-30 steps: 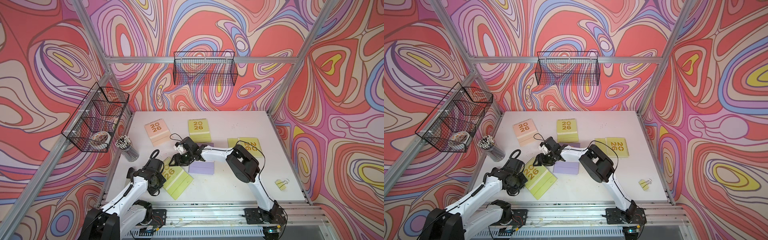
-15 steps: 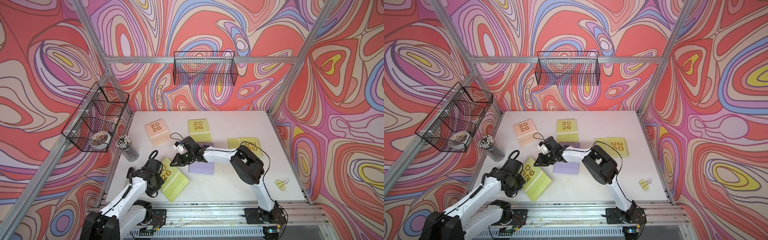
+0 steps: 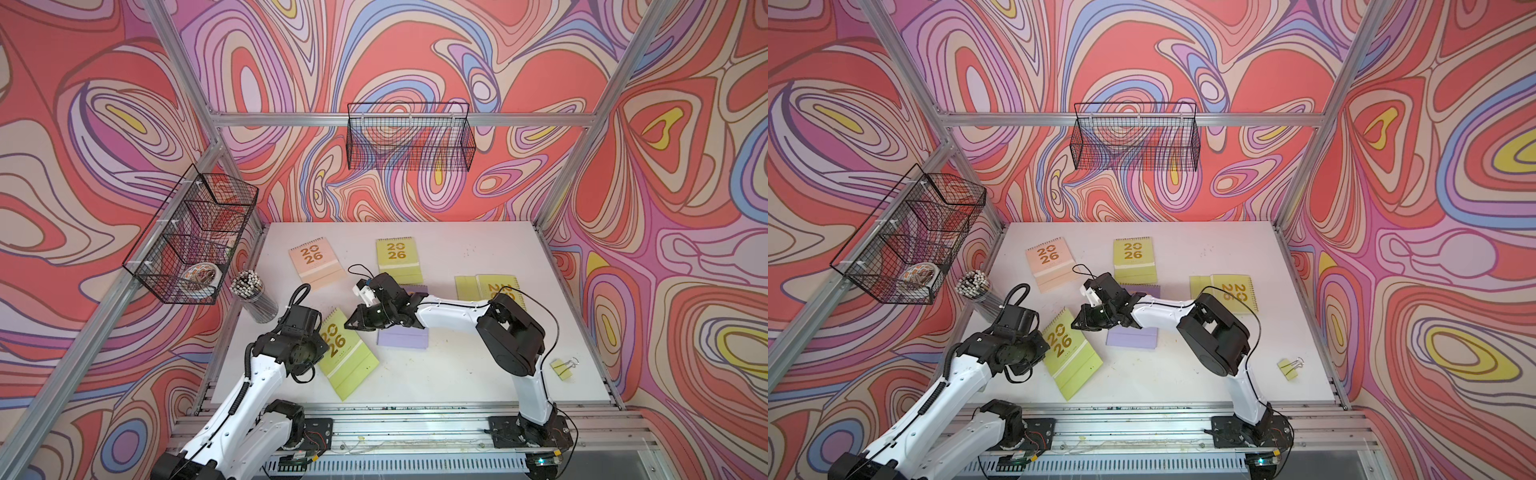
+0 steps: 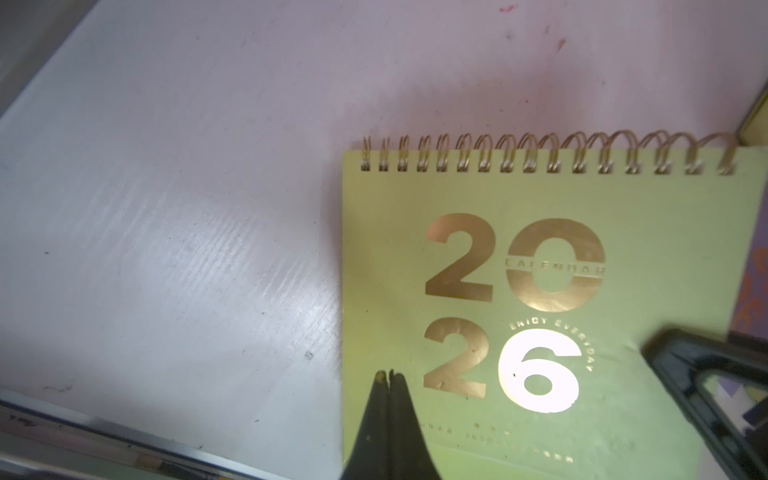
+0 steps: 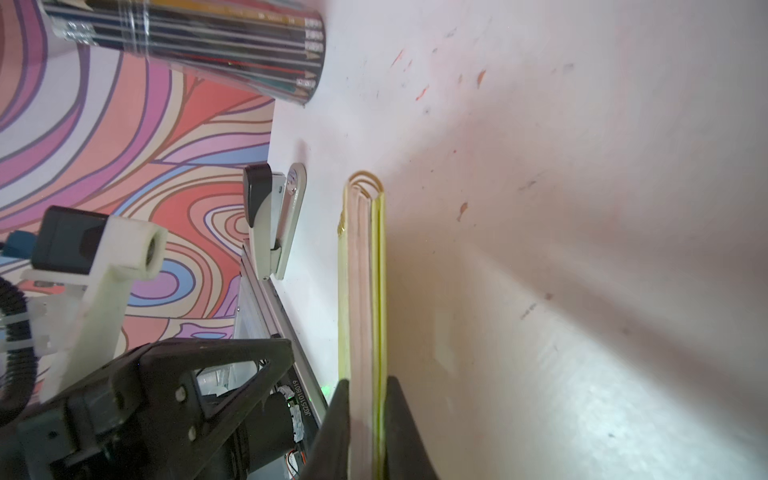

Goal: Stack the calendars
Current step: Pick up the calendar at the center of the board, then place the calendar at the calendar.

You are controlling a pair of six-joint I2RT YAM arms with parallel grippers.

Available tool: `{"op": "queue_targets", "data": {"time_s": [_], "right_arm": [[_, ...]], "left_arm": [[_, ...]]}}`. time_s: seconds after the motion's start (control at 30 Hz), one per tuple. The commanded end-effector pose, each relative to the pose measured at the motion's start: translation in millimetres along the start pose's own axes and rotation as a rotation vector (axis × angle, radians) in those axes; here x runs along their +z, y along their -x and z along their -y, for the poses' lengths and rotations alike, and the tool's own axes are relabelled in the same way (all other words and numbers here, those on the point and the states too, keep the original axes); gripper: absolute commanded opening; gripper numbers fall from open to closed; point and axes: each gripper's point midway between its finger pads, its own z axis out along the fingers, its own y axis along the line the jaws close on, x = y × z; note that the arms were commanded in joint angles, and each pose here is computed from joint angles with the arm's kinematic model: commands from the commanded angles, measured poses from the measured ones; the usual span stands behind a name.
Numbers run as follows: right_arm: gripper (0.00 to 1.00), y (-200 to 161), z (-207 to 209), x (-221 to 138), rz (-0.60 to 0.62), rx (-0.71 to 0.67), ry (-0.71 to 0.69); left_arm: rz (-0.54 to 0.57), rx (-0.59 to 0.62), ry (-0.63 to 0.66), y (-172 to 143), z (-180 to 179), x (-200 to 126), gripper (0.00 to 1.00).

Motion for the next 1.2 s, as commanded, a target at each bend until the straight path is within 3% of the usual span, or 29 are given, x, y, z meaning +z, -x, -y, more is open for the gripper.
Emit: {"op": "queue_targets", "data": {"time_s": [0.0, 0.3, 0.53, 0.8, 1.17], "right_arm": [[0.00, 32, -28, -30, 0.138, -0.010, 0.056], [0.00, 56, -21, -83, 0.291, 0.071, 0.090], [0.00, 66, 6, -133, 0.432, 0.154, 0.075], [0.00, 64, 45, -173, 0.574, 0.241, 0.057], [0.00, 63, 89, -201, 0.669, 0.304, 0.058]], "left_arm": [[0.005, 0.007, -0.011, 3, 5, -17, 0.00], [0.028, 0.024, -0.171, 19, 49, -43, 0.00], [0.002, 0.028, -0.297, 26, 87, -42, 0.00], [-0.046, 0.055, -0.377, 27, 123, -20, 0.00], [-0.139, 0.117, -0.401, 11, 165, 32, 0.00]]}}
